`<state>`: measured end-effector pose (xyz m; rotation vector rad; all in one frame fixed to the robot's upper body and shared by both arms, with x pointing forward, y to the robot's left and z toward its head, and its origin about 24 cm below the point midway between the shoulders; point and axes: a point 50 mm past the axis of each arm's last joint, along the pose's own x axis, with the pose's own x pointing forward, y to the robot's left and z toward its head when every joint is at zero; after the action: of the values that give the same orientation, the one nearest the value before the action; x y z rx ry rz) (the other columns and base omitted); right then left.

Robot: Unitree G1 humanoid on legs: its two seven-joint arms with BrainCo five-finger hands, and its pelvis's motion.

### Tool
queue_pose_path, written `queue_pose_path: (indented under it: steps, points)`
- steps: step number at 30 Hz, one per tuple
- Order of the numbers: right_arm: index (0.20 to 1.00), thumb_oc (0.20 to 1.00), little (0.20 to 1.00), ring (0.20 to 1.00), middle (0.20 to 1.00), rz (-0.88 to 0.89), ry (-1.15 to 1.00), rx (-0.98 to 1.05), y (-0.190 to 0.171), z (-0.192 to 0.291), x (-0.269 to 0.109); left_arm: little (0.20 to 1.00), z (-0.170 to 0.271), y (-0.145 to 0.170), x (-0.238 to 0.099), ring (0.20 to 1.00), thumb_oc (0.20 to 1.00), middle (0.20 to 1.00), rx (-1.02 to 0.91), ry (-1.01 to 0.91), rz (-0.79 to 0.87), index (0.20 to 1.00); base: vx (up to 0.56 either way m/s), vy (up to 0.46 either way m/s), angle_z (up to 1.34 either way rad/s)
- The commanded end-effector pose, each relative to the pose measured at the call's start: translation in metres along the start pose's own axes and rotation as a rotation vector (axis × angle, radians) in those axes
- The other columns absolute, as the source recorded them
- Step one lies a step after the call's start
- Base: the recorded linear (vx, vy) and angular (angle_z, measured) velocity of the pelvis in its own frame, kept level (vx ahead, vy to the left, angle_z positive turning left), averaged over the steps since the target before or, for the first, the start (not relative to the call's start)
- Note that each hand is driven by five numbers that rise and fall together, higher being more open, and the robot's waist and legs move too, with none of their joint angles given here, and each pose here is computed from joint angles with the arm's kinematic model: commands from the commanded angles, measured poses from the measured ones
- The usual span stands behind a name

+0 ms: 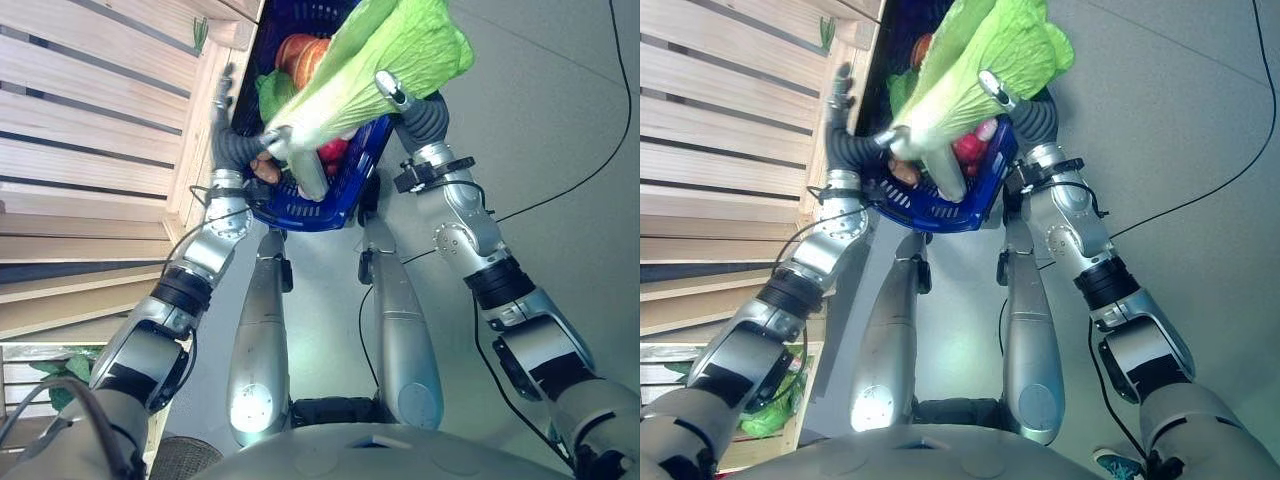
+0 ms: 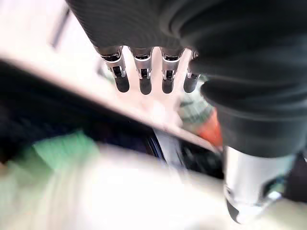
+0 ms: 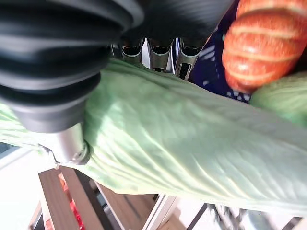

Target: Pick up fruits and vegetables into the basket

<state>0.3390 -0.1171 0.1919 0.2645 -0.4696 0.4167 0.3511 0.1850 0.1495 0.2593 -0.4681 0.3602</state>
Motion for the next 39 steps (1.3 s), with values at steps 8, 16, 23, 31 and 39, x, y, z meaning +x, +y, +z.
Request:
queue_pose_path:
  steps: [8,16,23,31,39]
  points:
    - [0.200,0.200,0.200,0.200,0.200,-0.148,-0.125,-0.082,-0.007,0.024,0.010,1.000,-0.007,0.020,0.009,1.000,1.000,1.000,-0.001,0.010,0.099,1.000,0.00,0.000,0.00]
    - [0.200,0.200,0.200,0.200,0.200,-0.178,-0.041,-0.160,-0.011,0.017,0.019,1.000,-0.011,0.016,0.009,1.000,1.000,1.000,0.017,0.031,0.088,1.000,0.00,0.000,0.00]
    - [0.200,0.200,0.200,0.200,0.200,-0.177,0.114,-0.291,-0.017,0.004,0.032,1.000,-0.020,0.015,0.014,1.000,1.000,1.000,0.121,0.084,0.066,1.000,0.00,0.000,0.01]
    - [0.200,0.200,0.200,0.200,0.200,-0.235,0.318,-0.392,-0.041,-0.006,0.052,1.000,-0.024,0.023,0.025,1.000,1.000,1.000,0.150,0.116,0.036,1.000,0.01,-0.010,0.06]
    - [0.200,0.200,0.200,0.200,0.200,-0.339,0.502,-0.410,-0.071,-0.016,0.056,1.000,-0.019,0.015,0.034,1.000,1.000,1.000,0.148,0.101,-0.011,1.000,0.01,-0.024,0.03]
